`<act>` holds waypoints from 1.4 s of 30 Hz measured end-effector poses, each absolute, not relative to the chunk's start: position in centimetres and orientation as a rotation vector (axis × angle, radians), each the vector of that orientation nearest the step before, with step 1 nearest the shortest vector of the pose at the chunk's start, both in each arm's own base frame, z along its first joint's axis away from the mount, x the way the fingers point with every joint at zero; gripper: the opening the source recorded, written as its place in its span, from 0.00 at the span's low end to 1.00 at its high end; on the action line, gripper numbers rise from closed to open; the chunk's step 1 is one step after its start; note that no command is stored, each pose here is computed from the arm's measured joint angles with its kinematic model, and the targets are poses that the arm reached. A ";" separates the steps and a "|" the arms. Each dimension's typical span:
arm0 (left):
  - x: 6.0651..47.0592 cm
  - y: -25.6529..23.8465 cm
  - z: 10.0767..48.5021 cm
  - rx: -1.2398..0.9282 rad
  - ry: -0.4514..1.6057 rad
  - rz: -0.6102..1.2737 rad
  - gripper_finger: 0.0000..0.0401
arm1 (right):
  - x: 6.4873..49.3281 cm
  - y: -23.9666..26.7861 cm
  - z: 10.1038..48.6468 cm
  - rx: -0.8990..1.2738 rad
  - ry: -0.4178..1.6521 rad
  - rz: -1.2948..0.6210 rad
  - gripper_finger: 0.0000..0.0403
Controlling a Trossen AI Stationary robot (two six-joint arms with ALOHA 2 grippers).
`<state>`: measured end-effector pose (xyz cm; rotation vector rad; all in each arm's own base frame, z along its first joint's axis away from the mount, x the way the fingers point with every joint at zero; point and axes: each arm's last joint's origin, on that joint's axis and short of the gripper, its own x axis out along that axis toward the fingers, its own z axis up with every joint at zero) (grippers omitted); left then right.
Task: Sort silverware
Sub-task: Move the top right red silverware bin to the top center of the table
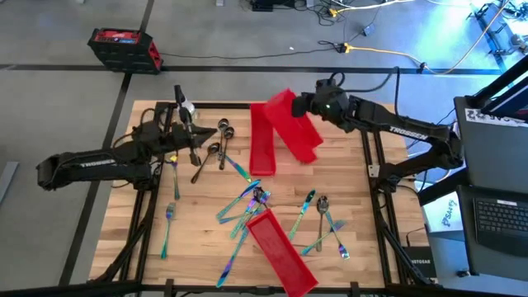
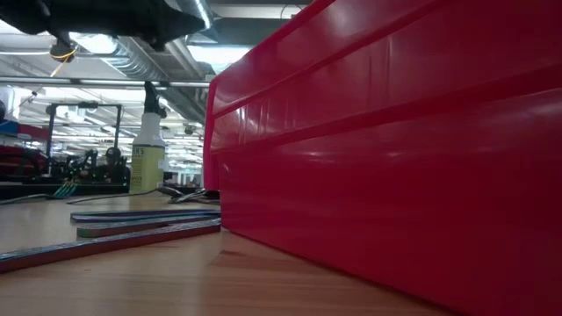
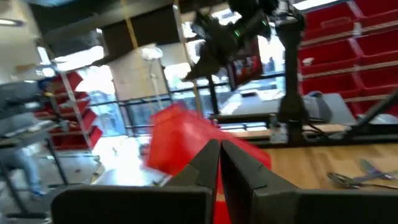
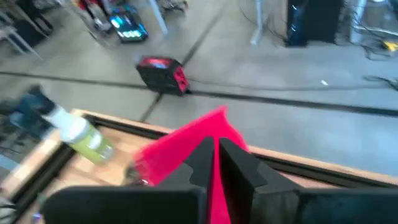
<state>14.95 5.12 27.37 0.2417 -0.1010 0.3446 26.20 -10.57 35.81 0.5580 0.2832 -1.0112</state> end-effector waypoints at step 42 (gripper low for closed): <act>14.2 5.1 27.0 0.250 -0.030 0.401 0.00 | 22.5 -7.9 29.9 0.161 1.287 -0.167 0.30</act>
